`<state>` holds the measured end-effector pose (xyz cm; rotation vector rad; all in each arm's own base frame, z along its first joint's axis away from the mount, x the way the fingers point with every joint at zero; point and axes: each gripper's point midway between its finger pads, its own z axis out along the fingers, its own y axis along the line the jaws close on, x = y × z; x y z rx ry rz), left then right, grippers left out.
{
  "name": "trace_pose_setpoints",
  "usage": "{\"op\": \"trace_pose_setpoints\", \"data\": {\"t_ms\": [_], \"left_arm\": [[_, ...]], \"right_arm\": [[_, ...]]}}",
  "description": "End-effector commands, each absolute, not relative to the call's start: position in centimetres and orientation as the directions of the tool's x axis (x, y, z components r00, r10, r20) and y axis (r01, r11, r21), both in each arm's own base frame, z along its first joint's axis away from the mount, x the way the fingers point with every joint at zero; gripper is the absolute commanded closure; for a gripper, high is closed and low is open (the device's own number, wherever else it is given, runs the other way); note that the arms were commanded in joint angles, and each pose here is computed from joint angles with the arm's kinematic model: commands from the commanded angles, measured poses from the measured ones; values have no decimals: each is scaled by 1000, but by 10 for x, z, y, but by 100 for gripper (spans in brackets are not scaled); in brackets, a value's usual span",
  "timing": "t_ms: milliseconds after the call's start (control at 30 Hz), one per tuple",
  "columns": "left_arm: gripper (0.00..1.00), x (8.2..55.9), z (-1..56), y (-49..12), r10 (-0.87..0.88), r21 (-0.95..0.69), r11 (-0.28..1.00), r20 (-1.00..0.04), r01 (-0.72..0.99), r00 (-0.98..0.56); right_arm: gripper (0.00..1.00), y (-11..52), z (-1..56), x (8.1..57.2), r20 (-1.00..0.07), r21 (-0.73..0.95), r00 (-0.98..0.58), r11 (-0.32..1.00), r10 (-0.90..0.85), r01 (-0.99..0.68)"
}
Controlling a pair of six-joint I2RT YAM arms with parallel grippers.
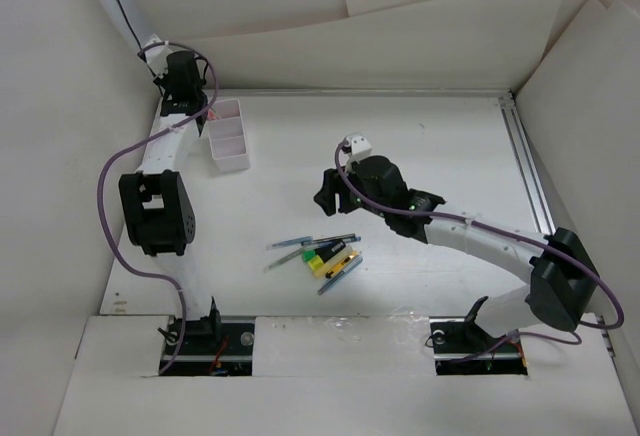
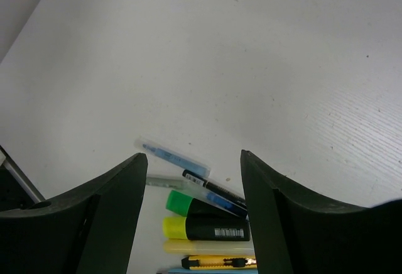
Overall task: Sort the stationery into containers
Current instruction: Place the pen in the storage box.
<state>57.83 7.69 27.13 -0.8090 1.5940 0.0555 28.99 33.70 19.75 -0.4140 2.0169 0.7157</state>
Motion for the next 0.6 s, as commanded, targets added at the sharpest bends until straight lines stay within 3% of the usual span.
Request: {"op": "trace_pose_setpoints", "data": {"t_ms": [0,567], "left_arm": [[100,584,294,92,-390,-383,743,-914,-549,110],[100,626,299,74,-349,-368,784,-927,-499,135]], "right_arm": [[33,344,222,289,-875,363,-481,729,52,-580],[33,353,197,292,-859,353,-512,729,4,-586]]}}
